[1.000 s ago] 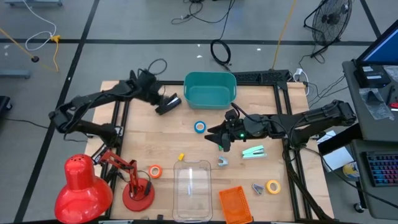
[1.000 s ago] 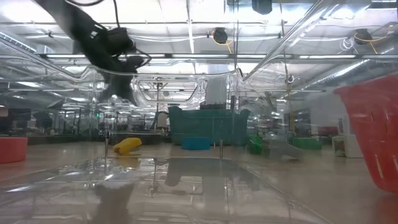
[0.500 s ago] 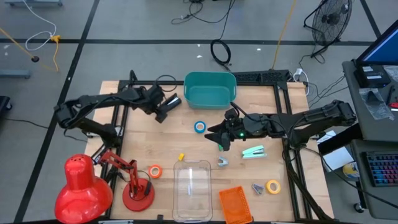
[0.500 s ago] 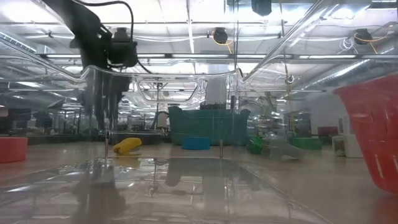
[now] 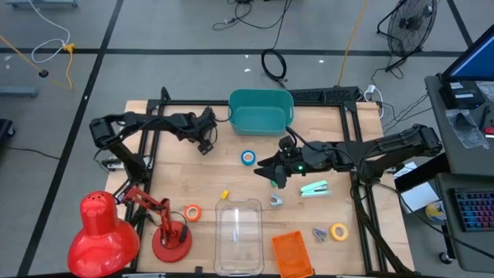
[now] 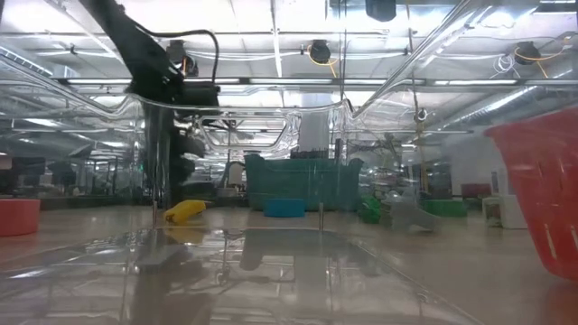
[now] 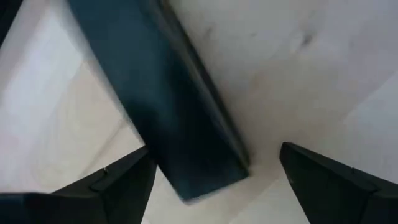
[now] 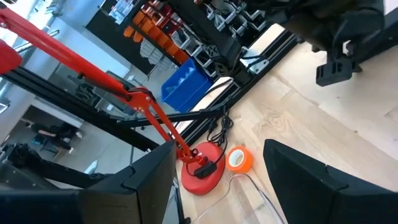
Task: Pick and place Stapler, Stapler remover, tape
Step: Put the black stapler into the green bin
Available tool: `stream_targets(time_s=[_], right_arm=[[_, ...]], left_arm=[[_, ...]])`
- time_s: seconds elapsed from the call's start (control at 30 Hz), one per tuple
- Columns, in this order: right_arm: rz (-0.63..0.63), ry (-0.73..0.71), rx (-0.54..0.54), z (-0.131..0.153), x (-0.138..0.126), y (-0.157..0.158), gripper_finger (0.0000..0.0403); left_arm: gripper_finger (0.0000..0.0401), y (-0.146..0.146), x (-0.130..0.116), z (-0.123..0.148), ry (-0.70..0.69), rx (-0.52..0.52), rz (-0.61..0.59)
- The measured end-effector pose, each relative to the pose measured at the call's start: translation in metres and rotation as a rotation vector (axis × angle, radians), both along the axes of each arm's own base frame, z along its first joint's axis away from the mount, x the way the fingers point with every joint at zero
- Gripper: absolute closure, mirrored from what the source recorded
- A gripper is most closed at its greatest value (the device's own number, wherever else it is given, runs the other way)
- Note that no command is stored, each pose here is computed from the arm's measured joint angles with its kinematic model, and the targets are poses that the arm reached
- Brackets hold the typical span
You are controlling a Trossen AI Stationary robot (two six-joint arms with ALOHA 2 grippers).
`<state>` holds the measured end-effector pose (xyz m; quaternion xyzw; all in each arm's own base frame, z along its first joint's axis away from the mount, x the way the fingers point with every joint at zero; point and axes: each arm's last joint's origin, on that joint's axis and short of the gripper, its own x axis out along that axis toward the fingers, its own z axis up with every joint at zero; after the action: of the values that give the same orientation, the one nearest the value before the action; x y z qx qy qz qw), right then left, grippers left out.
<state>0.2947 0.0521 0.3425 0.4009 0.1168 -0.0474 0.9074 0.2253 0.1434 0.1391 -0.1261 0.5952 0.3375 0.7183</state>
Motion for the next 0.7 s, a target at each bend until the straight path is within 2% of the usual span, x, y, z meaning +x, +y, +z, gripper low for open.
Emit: stream_targets(time_s=[0.23, 0.4, 0.53, 0.7], right_arm=[[-0.003, -0.002, 0.006, 0.000, 0.000, 0.000, 0.0165], [-0.004, -0.002, 0.010, 0.000, 0.000, 0.000, 0.0165], [-0.004, -0.002, 0.010, 0.000, 0.000, 0.000, 0.0165], [-0.004, -0.002, 0.009, 0.000, 0.000, 0.000, 0.0165]], left_arm=[[0.0045, 0.006, 0.004, -0.003, 0.017, -0.026, 0.002], [0.0064, 0.020, 0.009, 0.008, -0.008, 0.032, 0.088], [0.0106, 0.030, 0.008, 0.015, -0.067, 0.000, 0.146], [0.0196, 0.035, 0.002, 0.014, -0.089, -0.059, 0.178]])
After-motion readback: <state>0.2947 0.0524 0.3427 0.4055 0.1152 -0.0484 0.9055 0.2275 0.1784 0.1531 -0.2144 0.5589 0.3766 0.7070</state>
